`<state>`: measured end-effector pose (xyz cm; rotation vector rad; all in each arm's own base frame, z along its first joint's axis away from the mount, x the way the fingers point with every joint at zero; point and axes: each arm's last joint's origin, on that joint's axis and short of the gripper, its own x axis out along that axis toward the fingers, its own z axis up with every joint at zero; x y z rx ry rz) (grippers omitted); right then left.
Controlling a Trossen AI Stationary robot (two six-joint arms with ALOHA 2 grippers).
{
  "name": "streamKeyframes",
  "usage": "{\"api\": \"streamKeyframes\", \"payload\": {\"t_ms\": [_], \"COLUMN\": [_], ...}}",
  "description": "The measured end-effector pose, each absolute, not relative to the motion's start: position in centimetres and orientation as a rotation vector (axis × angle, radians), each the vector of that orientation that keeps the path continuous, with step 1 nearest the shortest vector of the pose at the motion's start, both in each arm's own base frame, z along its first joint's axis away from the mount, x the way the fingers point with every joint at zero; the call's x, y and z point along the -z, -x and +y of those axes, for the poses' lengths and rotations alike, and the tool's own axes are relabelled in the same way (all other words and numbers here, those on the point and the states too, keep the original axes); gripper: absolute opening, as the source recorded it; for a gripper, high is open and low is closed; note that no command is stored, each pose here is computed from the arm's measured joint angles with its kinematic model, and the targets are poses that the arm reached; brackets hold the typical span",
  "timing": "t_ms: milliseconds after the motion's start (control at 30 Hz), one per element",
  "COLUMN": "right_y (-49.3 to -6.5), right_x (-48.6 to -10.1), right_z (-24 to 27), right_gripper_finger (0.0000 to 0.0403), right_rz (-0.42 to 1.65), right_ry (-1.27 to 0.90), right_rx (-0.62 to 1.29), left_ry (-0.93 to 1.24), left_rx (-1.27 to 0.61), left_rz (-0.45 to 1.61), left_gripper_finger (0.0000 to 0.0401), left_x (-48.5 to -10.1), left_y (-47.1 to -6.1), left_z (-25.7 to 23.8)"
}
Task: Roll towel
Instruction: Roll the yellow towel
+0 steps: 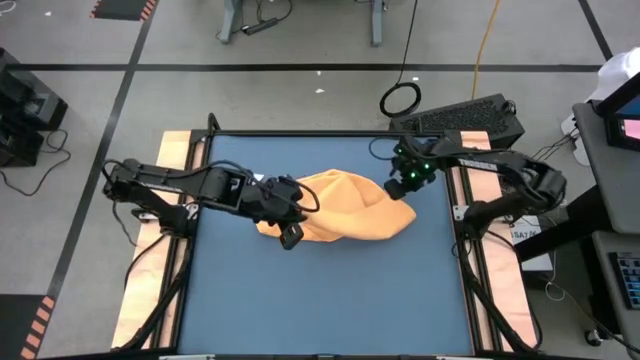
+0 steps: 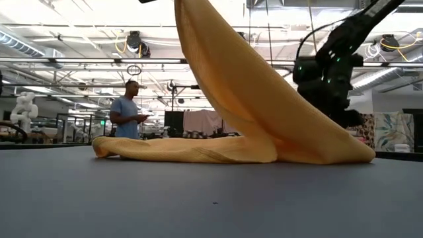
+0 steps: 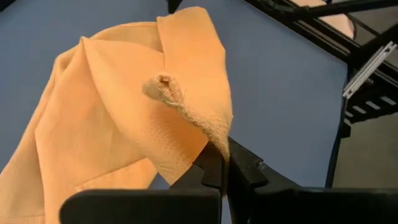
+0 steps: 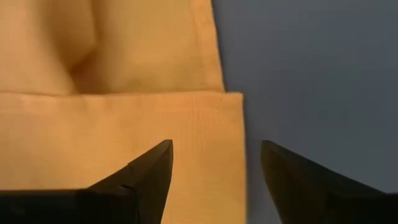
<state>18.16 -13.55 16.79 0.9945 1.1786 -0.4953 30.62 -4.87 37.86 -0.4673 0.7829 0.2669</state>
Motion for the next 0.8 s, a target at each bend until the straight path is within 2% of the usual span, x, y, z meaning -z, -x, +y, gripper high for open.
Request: {"api": "streamKeyframes", "payload": {"t_ms": [400,533,667,700,800], "right_y": [-18.8,-18.7,-18.6,-18.6,-18.1], "right_x": [-14.0,-14.0,-14.2,-14.5,-15.9], "right_z": [-14.0,-13.9,-13.7,-13.5,-13.0], "right_gripper_finger": [0.018,0.0122,0.0028,0.0015,0.0011], "right_rz": [1.3,1.309,1.304,1.294,1.271], "right_ry": [-0.958,-0.975,-0.981,-0.98,-0.99], "right_rx": [0.403,0.378,0.322,0.297,0.249], "left_ry": [0.46,0.457,0.449,0.449,0.453], "left_rx": [-0.284,-0.287,-0.298,-0.3,-0.306], "left_rz": [0.774,0.773,0.768,0.767,0.762], "left_gripper_finger": [0.0004,0.0004,0.0004,0.0004,0.0004], "left_x": [-37.9,-37.9,-37.9,-37.9,-38.0], "left_y": [-30.6,-30.6,-30.6,-30.6,-30.6], "left_z": [-4.8,-4.8,-4.7,-4.7,-4.6]}}
